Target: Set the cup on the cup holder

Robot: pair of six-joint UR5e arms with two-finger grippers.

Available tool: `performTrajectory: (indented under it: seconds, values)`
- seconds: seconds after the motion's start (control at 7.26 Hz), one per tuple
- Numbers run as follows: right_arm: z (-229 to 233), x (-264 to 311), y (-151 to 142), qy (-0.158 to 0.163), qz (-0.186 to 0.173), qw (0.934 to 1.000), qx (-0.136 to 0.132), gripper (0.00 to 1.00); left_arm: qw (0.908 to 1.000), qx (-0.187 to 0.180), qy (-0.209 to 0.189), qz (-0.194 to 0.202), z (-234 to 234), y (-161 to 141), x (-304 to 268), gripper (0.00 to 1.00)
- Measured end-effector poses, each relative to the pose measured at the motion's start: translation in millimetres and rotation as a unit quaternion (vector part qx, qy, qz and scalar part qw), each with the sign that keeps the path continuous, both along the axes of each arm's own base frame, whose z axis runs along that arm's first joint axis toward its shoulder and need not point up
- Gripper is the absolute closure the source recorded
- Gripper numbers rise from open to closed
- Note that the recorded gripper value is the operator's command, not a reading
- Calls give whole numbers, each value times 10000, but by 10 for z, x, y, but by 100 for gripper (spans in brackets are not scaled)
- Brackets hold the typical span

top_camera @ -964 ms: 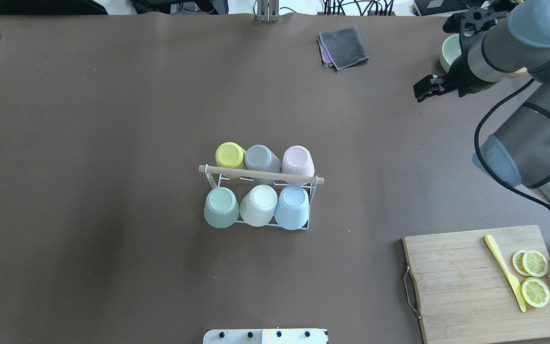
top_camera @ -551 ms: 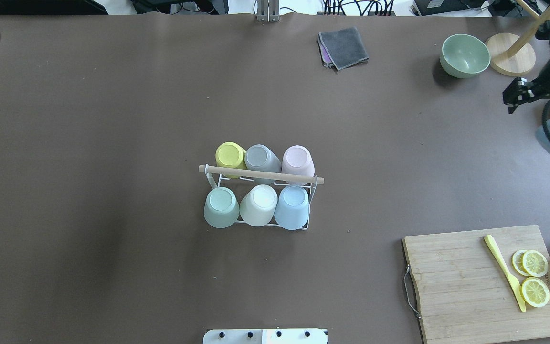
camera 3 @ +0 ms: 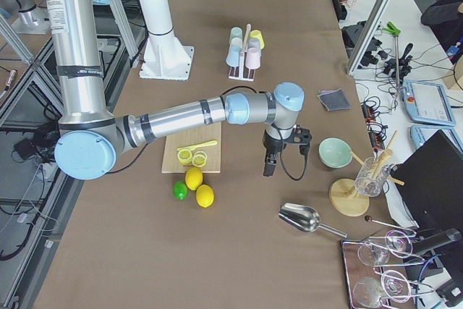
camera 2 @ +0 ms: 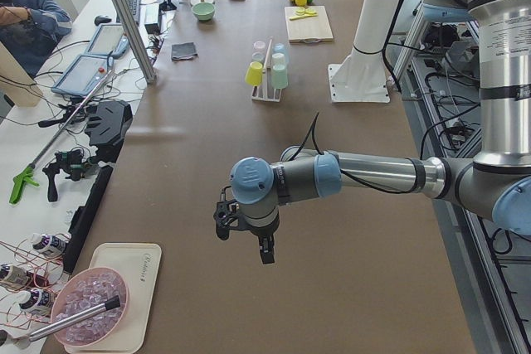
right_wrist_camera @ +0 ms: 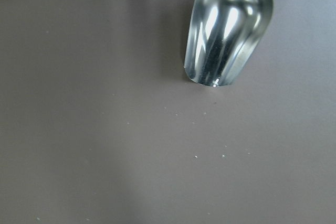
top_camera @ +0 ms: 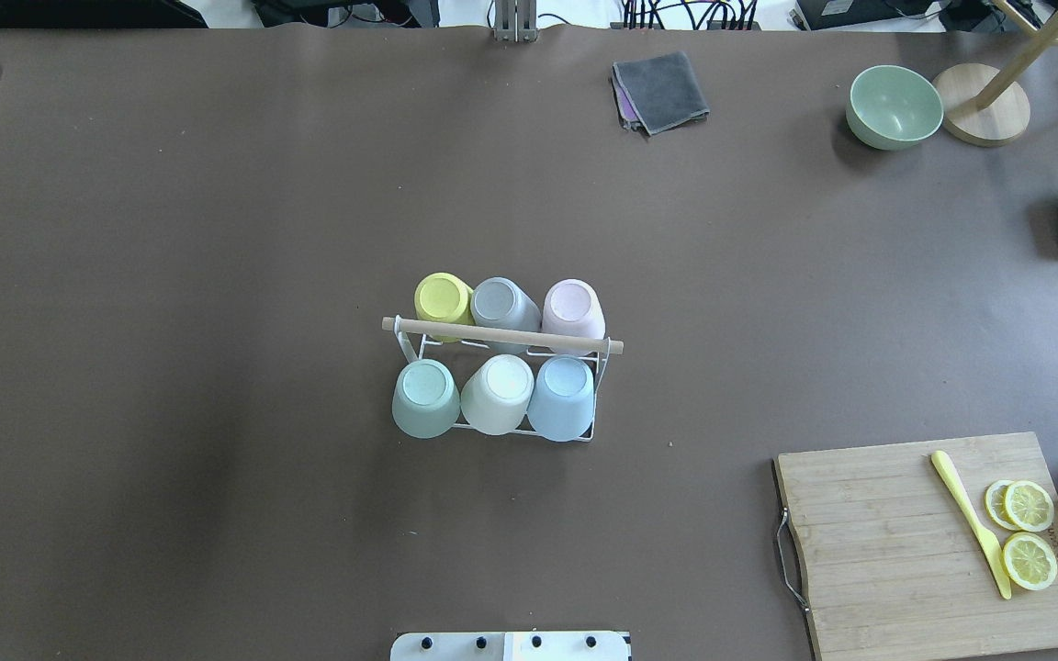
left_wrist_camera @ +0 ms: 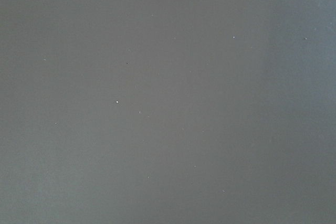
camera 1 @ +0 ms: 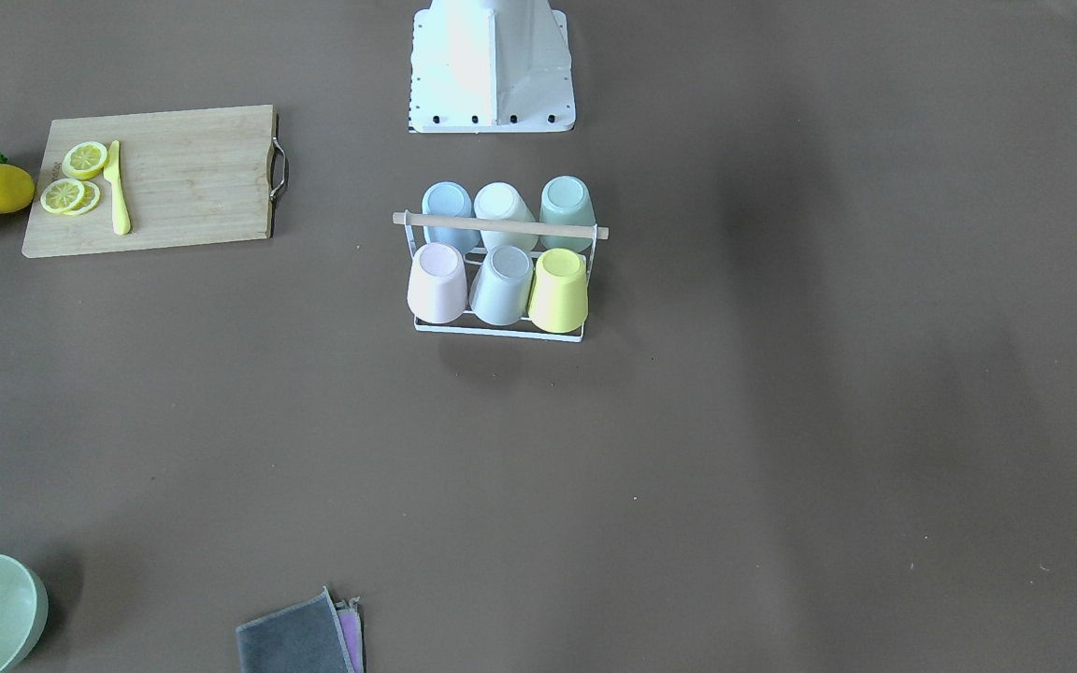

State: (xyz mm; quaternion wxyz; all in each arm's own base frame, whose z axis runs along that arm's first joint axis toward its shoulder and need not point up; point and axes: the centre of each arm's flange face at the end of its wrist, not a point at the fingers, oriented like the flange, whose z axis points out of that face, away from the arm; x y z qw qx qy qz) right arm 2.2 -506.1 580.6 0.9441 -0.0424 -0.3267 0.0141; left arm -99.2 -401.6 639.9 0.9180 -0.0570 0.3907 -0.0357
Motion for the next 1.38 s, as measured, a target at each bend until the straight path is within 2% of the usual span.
performTrajectory:
  seconds: [0.28, 0.55, 1.1, 1.38]
  values:
    - [449, 465, 308, -267, -197, 9994, 66, 0, 10000, -5, 2, -3, 2, 3, 1, 2]
    - [690, 689, 522, -449, -185, 9988, 36, 0, 10000, -13, 3, -4, 6, 6, 1, 2]
    - [769, 805, 597, -449, -84, 9990, -8, 0, 10000, -14, 3, -4, 6, 7, 1, 2]
    - [879, 811, 580, -441, -84, 9989, 117, 0, 10000, -14, 4, -2, 8, 7, 1, 2]
